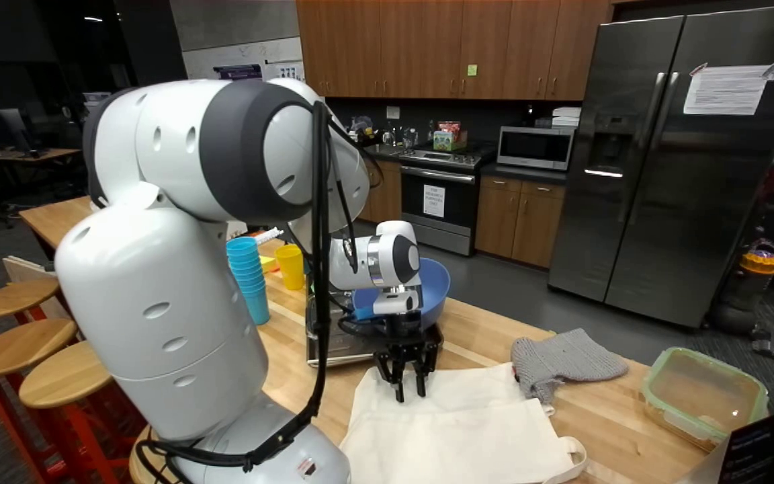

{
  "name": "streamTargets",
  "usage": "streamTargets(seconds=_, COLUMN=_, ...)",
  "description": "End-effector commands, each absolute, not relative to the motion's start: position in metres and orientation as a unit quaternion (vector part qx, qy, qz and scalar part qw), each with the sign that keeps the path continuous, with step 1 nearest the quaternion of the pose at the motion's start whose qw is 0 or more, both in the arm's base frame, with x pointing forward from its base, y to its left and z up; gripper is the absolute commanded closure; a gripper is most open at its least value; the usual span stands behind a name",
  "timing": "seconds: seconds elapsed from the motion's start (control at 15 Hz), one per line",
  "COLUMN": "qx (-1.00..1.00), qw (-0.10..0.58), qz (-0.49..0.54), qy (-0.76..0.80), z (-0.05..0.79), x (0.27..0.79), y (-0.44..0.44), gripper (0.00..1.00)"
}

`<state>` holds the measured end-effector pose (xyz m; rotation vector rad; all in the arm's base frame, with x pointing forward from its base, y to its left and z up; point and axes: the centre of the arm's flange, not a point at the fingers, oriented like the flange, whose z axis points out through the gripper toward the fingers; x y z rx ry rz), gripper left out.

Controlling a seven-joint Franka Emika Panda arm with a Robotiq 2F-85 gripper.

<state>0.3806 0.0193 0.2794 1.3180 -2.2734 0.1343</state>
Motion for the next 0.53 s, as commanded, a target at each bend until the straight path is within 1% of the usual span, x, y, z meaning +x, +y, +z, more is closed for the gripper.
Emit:
streamTargets(seconds=0.0, qx=0.471, qw=0.261, qz=0.027, qy=-0.842, z=0.2817, x=0.3799, y=0.0218, gripper=0.19)
streamTargets(seconds=0.07, qx=0.465, qw=0.261, qz=0.019, qy=-0.846, z=0.2812, x=0.3792, y=0.0225, gripper=0.12)
streamTargets(seconds=0.2, qx=0.452, qw=0.259, qz=0.005, qy=-0.854, z=0.2808, x=0.3783, y=0.0247, gripper=0.0)
streamTargets(seconds=0.47, qx=0.429, qw=0.258, qz=-0.023, qy=-0.865, z=0.282, x=0.3779, y=0.0293, gripper=0.0)
